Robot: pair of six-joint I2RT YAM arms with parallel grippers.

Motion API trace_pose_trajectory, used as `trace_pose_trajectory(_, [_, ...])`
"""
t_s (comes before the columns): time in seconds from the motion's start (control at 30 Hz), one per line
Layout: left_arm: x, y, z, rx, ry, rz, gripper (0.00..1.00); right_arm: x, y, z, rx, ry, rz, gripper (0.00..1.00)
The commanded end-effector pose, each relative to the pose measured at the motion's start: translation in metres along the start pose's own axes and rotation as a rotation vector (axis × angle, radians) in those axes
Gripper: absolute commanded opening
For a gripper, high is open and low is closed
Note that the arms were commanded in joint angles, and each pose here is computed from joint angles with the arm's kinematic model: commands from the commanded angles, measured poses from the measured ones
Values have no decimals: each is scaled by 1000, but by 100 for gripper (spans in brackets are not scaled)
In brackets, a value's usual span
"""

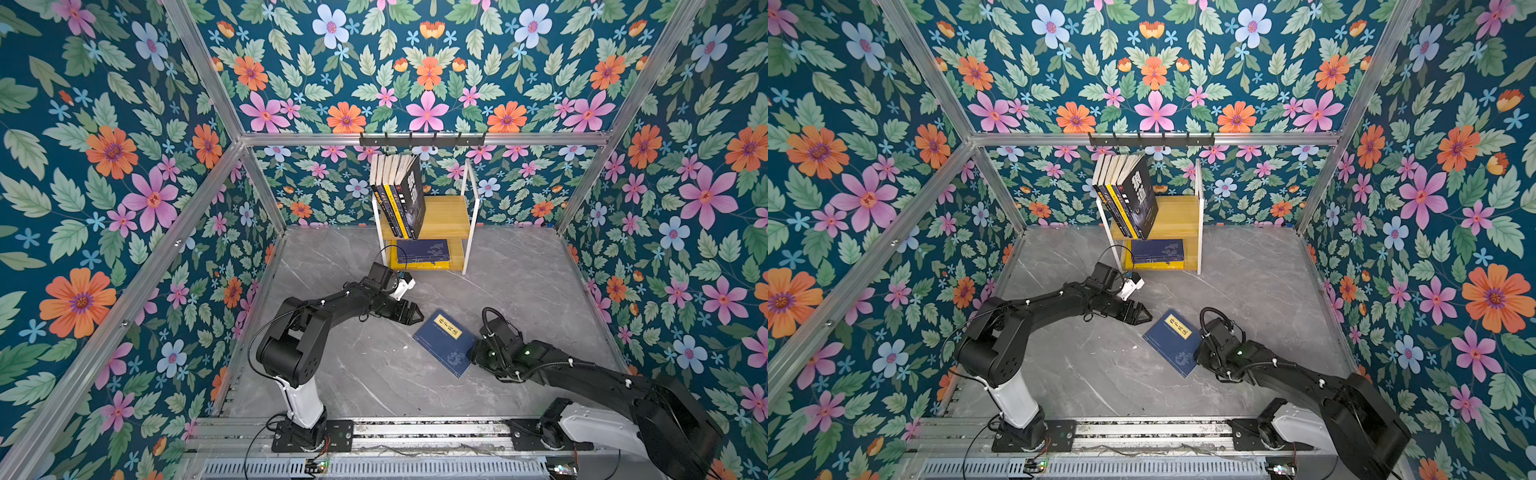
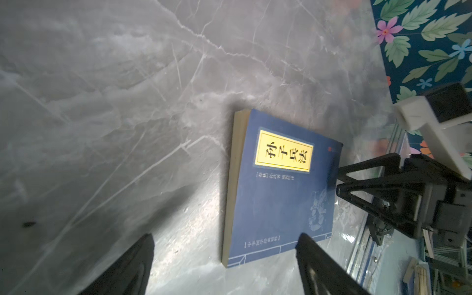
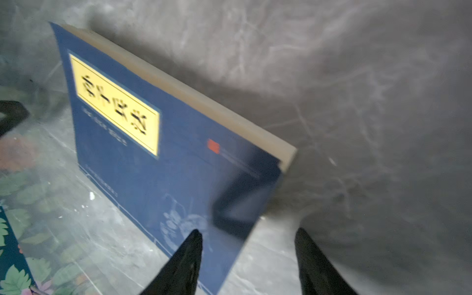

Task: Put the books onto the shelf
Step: 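Move left gripper toward the blue book's raised edge while right gripper holds it, then grip the blue book's edge with left gripper while right gripper holds it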

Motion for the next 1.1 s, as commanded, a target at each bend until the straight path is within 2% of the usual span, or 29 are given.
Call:
trace_pose_trajectory(0.0, [-7,0,8,86,29,17,88,-11,16,0,-15,15,-27,58])
trace_pose_trajectory(0.13, [-15,-1,12,130,45,59,84,-27,34,-3,12,24,-27,56])
trace_pose_trajectory(0.23, [-16,6,18,182,78,16,79,-37,43,-6,45,31,-1,56])
trace_pose_trajectory(0.47, [-9,9,20,210,103,-23,71,-56,63,-6,100,78,17,57])
trace_pose_trajectory(0.6, [3,5,15,184,87,-44,69,-61,63,-9,100,89,18,57])
trace_pose_trajectory(0.8, [19,5,5,192,50,-62,56,-62,57,-17,88,83,38,58])
trace_pose_trajectory(1.07, [23,4,-3,196,37,-50,39,-63,58,-17,93,101,44,58])
Point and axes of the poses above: each gripper's point midway between its finger pads, its own x axis back along the fingers, its own y axis along the line the jaws close on, z = x × y, the point moved 2 cm from there along x, back along the fingers, and after that the axes turned 15 degrees about -x, right-handed, at the moved point
